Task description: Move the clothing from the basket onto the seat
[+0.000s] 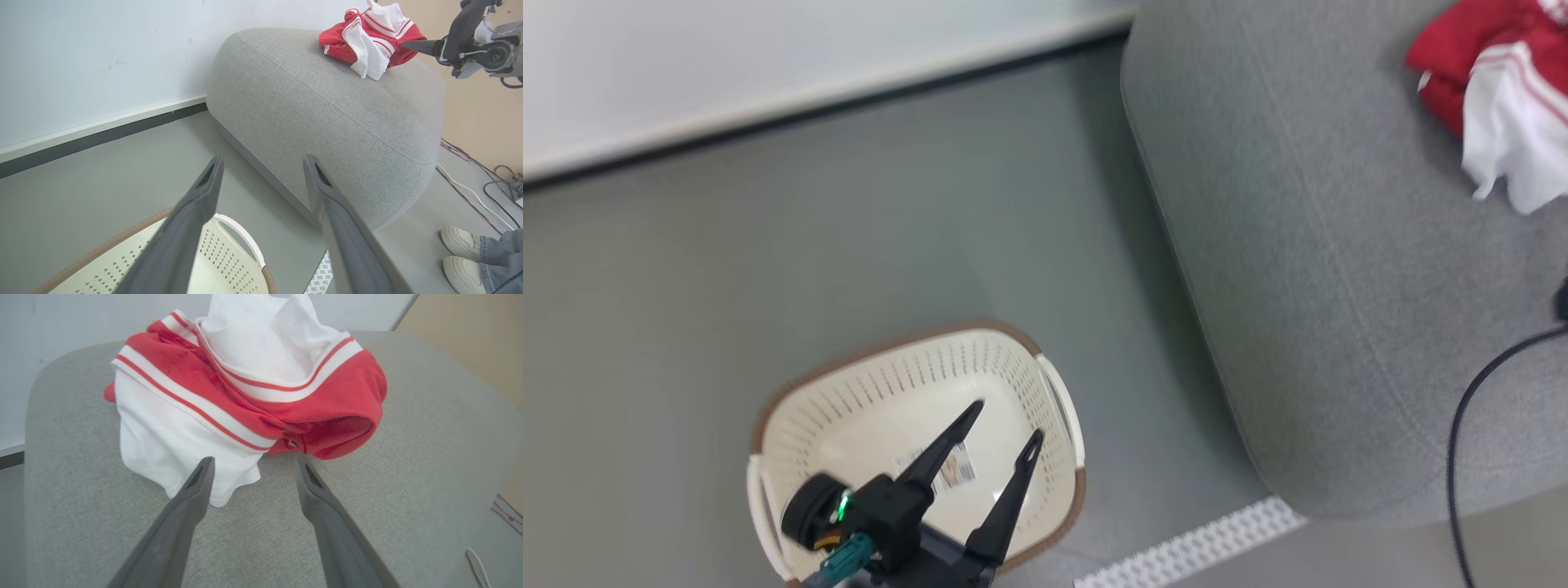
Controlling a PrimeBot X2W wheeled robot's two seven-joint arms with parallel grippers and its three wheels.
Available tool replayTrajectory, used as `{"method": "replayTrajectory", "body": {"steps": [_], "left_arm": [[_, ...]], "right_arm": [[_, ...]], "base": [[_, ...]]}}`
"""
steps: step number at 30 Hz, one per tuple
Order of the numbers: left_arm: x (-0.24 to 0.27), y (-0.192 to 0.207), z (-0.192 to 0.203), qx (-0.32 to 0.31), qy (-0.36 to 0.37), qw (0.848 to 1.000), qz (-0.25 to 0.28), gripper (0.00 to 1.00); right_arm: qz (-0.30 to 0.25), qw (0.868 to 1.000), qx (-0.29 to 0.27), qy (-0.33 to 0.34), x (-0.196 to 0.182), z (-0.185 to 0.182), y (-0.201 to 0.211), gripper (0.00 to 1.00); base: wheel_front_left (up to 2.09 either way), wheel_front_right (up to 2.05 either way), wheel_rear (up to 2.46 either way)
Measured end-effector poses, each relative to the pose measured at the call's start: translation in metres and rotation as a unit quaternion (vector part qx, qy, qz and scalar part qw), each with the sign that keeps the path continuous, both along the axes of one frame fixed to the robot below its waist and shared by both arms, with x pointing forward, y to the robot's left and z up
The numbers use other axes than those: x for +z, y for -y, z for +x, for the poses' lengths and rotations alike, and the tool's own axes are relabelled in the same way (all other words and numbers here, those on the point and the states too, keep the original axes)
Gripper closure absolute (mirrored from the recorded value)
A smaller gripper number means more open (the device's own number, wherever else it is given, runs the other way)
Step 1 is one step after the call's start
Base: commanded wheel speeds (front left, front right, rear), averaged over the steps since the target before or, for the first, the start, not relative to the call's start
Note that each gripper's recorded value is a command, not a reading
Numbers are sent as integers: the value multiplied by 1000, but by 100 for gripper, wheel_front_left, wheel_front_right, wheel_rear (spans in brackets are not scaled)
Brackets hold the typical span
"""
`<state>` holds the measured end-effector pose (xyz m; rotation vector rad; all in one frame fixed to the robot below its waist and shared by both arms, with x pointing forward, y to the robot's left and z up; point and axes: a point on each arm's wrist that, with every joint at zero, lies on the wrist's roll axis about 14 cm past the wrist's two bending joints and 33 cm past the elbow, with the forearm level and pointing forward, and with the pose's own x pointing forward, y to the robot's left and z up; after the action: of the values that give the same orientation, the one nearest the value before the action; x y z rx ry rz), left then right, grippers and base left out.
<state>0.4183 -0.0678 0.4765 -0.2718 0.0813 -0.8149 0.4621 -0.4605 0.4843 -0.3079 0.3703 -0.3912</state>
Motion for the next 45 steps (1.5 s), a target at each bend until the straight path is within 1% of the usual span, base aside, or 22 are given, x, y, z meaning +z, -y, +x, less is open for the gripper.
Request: {"method": "replayTrajectory", "body": {"steps": [1,3,6,7,8,9,11,13,15,18,21,26,30,32,34,36,38,40,45], "left_arm": [[1,-11,-6,23,-6,1000,12,0],[6,-24,-10,53,2,998,25,0],[22,-39,-20,93,15,995,27,0],[22,-39,-20,93,15,995,27,0],[32,-49,-26,117,26,992,28,0],[32,-49,-26,117,26,992,28,0],[40,-65,-29,151,34,988,30,0],[49,-86,-28,195,41,980,28,0],[61,-107,-28,236,49,970,19,0],[69,-139,-34,290,55,955,9,0],[83,-169,-40,335,73,939,-2,0],[95,-213,-58,393,96,915,-11,0],[96,-237,-71,420,111,901,-1,0],[95,-247,-76,431,114,895,2,0],[100,-256,-81,439,128,889,8,0],[107,-266,-84,450,138,882,-1,0],[104,-270,-90,451,136,882,-4,0],[98,-272,-95,446,132,885,0,0],[86,-275,-99,434,121,893,5,0]], "right_arm": [[21,999,24,15,2,-1,-23,0],[35,998,45,37,11,-5,-40,0],[62,993,71,72,22,-15,-64,0],[62,993,71,72,22,-15,-64,0],[78,988,88,99,33,-21,-77,0],[78,988,88,99,33,-21,-77,0],[91,983,105,121,39,-30,-91,0],[104,977,120,141,42,-37,-105,0],[101,973,143,148,44,-41,-121,0],[112,964,170,172,48,-43,-149,0],[123,954,199,188,47,-47,-181,0],[131,934,233,238,67,-58,-229,0],[152,917,262,260,72,-74,-276,0],[161,909,273,272,76,-82,-292,0],[162,904,285,274,76,-89,-306,0],[164,901,296,271,74,-96,-318,0],[169,899,307,263,68,-102,-328,0],[173,899,314,252,63,-106,-335,0],[155,901,332,231,56,-109,-346,0]], "base": [[0,0,0],[0,0,0],[0,0,0],[0,0,0],[0,0,0],[0,0,0],[0,0,0],[0,0,0],[0,0,0],[0,0,0],[0,0,0],[0,0,0],[0,0,0],[0,0,0],[0,0,0],[0,0,0],[0,0,0],[0,0,0],[0,0,0]]}}
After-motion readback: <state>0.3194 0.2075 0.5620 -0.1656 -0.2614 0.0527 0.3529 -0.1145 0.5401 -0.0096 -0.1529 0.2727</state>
